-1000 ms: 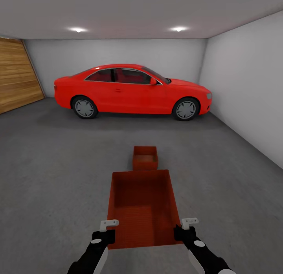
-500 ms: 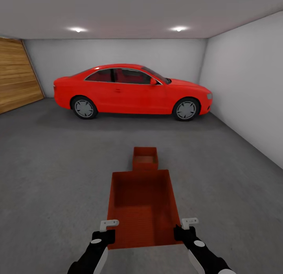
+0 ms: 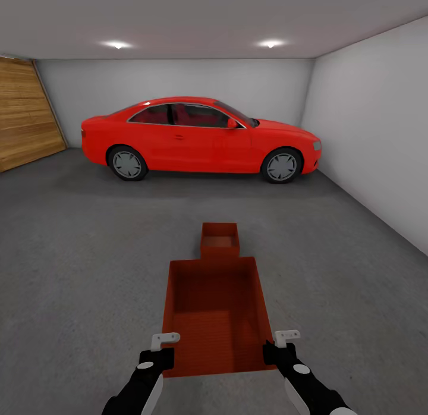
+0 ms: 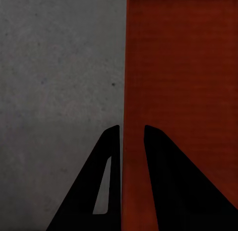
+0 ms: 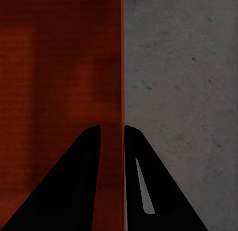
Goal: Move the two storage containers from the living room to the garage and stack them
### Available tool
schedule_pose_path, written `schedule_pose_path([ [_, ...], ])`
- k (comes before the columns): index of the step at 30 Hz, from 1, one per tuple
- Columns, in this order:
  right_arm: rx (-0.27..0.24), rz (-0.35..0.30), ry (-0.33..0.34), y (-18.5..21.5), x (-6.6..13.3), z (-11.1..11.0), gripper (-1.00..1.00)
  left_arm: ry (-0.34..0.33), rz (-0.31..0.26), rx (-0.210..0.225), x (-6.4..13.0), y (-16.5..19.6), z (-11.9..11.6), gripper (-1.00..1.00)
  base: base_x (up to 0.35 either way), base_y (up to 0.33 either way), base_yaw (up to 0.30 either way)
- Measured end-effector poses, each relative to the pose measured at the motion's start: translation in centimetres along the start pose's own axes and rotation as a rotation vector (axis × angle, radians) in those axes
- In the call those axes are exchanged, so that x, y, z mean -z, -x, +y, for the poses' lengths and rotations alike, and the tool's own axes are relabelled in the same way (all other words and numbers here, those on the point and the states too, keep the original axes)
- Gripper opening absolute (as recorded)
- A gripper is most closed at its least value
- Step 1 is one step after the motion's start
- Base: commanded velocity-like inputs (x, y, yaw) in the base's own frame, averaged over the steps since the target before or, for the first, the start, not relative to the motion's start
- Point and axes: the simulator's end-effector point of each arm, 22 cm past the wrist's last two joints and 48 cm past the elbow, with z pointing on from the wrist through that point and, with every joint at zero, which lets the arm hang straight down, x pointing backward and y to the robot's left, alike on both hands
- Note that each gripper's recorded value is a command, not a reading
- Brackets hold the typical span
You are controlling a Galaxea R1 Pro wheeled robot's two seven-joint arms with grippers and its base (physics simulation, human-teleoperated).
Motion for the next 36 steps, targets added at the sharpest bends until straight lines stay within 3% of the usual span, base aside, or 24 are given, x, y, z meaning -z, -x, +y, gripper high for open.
schedule_pose_path([
  [9,0.0,0.0,0.0,0.01,0.01,0.0,-1.0,0.0,0.0,0.0,0.01,0.01,0.0,-1.0,0.17,0.0,0.0],
  [36,0.0,0.0,0.0,-0.01,0.0,0.0,-1.0,0.0,0.0,0.0,0.0,0.0,0.0,-1.0,0.024,-0.002,0.0],
])
